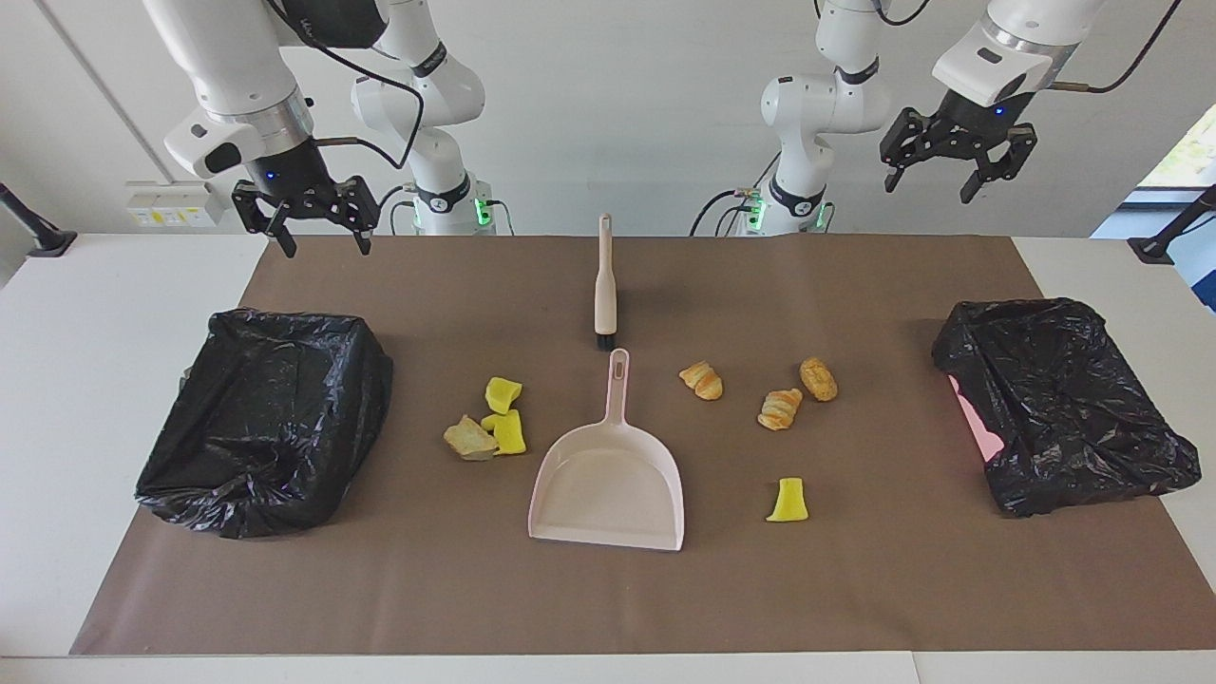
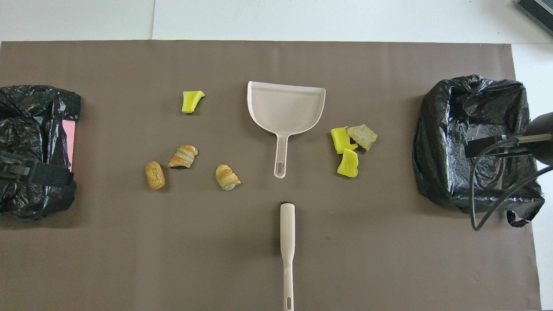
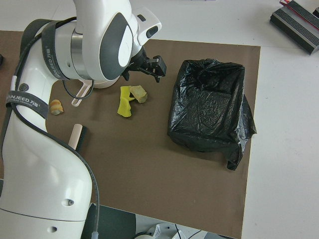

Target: Sweep and dump trash in bin

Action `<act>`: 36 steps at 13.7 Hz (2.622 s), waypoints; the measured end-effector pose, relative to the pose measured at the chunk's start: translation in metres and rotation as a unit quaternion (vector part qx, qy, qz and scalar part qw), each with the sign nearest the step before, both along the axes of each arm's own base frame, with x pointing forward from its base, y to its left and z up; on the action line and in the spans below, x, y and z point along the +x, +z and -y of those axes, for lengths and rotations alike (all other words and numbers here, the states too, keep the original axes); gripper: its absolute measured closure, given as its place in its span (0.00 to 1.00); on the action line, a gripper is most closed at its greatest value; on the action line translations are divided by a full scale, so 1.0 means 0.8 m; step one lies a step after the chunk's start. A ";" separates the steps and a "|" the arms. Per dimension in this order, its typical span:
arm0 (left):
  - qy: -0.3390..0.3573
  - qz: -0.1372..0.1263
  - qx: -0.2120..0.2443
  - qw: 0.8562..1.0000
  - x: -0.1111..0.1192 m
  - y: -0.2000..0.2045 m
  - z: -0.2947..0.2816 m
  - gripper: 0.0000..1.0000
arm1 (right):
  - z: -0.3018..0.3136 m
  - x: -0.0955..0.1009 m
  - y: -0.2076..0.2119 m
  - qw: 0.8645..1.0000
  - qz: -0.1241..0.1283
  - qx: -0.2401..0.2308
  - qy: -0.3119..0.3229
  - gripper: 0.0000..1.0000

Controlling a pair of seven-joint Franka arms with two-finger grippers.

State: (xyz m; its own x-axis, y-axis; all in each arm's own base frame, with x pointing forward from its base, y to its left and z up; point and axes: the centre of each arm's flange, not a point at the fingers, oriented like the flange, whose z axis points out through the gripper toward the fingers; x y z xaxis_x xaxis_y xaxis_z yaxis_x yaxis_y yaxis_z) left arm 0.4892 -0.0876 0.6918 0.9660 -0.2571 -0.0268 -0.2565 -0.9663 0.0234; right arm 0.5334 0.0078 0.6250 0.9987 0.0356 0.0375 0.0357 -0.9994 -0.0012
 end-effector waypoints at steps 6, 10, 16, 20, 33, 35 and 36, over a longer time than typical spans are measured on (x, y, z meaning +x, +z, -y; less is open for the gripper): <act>-0.010 -0.013 0.005 1.000 -0.018 -0.018 0.051 0.00 | 0.000 -0.002 -0.002 1.000 -0.009 0.000 0.000 0.00; -0.044 -0.019 0.010 0.999 -0.037 -0.060 0.123 0.00 | 0.000 -0.002 -0.003 1.000 -0.009 0.000 0.000 0.00; -0.037 -0.020 0.010 0.999 -0.090 -0.179 0.256 0.00 | 0.001 -0.002 -0.004 1.000 -0.010 0.000 0.000 0.00; -0.053 -0.029 0.009 0.998 -0.154 -0.239 0.327 0.00 | 0.001 0.008 -0.034 1.000 -0.023 -0.002 -0.002 0.00; -0.049 -0.042 0.007 0.998 -0.325 -0.410 0.458 0.00 | -0.149 0.091 -0.202 1.000 -0.027 0.002 -0.009 0.00; -0.055 -0.043 0.011 0.998 -0.339 -0.414 0.462 0.00 | -0.183 0.090 -0.195 0.999 -0.025 0.026 -0.032 0.00; -0.054 -0.043 0.011 0.998 -0.342 -0.414 0.463 0.00 | -0.201 0.092 -0.195 0.998 -0.026 0.033 -0.048 0.00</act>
